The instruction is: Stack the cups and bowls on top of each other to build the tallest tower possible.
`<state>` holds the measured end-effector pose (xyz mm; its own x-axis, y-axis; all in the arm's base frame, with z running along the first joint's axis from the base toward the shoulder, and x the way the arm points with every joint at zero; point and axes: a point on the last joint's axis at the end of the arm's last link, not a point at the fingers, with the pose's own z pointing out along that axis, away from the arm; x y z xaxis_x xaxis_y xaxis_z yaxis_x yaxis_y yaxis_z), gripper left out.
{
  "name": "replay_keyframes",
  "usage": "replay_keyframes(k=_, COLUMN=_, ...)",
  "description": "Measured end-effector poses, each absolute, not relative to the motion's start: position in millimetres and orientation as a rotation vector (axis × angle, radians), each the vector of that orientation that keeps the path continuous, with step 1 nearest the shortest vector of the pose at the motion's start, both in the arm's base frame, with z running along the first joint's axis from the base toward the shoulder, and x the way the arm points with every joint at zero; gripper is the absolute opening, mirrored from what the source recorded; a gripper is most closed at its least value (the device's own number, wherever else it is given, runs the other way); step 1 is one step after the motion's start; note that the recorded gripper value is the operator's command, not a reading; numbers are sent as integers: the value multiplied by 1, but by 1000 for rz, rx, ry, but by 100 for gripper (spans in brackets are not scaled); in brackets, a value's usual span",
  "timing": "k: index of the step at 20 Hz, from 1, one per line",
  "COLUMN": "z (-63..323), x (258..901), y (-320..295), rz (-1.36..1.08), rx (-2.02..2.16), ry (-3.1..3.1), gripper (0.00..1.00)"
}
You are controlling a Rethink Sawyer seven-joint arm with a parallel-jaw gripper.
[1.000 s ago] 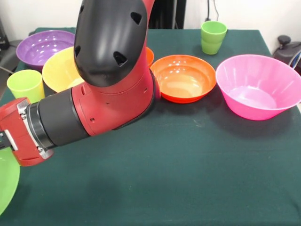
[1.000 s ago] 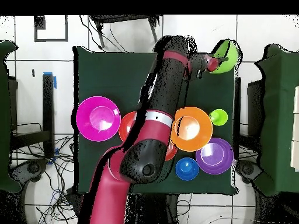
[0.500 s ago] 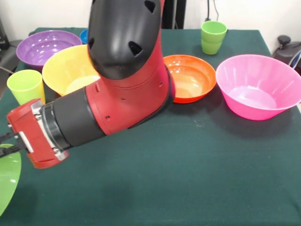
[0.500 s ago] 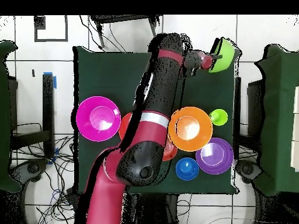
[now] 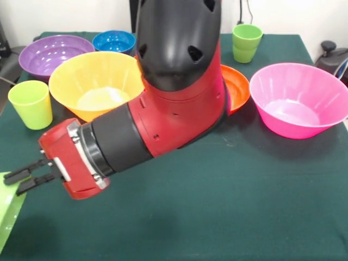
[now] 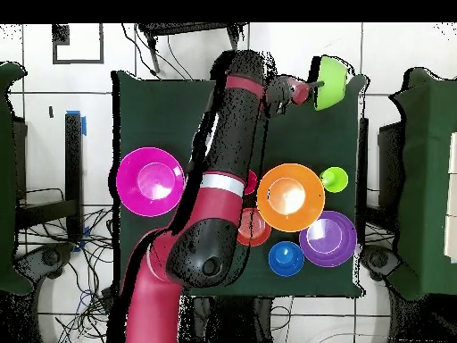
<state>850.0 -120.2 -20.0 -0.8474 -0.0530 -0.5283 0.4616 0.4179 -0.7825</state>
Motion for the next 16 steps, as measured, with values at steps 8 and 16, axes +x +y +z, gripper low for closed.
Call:
replay_keyframes(k=8, z=-31, x=849, y=-99, rz=-1427, rx=314, ry=2206, gripper=0)
replay_keyframes(k=16, z=-44, x=844, y=-82, rz=-1463, rx=324, ry=2212, gripper=0)
